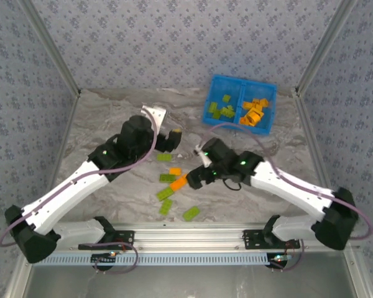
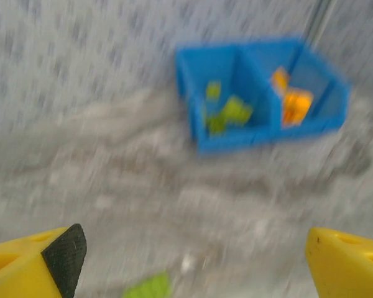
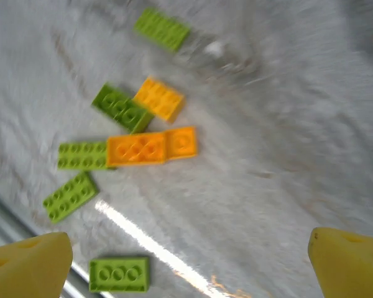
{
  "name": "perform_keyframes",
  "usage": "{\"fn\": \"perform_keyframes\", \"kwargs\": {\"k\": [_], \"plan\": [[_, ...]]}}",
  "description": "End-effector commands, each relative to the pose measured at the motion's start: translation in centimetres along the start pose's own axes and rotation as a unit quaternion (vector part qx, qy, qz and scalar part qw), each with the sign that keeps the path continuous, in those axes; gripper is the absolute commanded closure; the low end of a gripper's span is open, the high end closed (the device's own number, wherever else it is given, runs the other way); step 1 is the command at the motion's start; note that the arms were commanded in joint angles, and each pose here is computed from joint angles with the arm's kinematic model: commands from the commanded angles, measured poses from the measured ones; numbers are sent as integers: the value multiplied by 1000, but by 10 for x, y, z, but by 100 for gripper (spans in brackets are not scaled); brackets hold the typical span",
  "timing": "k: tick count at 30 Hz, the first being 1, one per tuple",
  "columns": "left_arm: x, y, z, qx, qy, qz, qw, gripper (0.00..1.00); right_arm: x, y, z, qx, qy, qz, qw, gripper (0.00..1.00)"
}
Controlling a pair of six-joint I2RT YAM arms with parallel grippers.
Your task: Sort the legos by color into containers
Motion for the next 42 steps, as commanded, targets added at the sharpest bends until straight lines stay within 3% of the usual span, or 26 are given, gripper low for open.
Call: {"fn": "perform_keyframes", "kwargs": {"k": [1, 6, 12, 19, 26, 30, 37, 42], "plan": [[37, 20, -51, 72, 22, 69, 995, 7, 28, -16, -15, 56, 78, 33, 995, 0], [56, 32, -86, 87, 63, 82, 991, 6, 57, -43, -46, 142, 157, 35, 977, 0], [60, 29, -93, 100, 56, 90, 989, 6, 93, -64, -75, 186, 235, 64, 952, 0], [53, 19, -88, 103, 50, 83, 990, 5, 86, -87, -95, 240, 256, 14, 936, 0], [56, 17, -93, 105, 50, 88, 989, 5, 81, -106, -94, 237, 244, -32, 940, 0], [58, 18, -93, 99, 50, 92, 989, 5, 71, -112, -93, 240, 232, -62, 941, 11], [59, 16, -96, 102, 50, 97, 989, 5, 59, -108, -88, 223, 190, -52, 955, 43], [59, 15, -96, 100, 50, 97, 989, 5, 50, -102, -89, 219, 173, -60, 958, 51]]}}
Point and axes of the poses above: each hand's point on the last joint's axis, 136 mm out from that joint toward the fingers, its own y axis back along the fingers, its own x axis along the line the jaws close on, z = x × y, the point moved 4 cm from there along y, back along the fingers, and after that the axes turned 10 degrees about y, right-handed, at the moved point
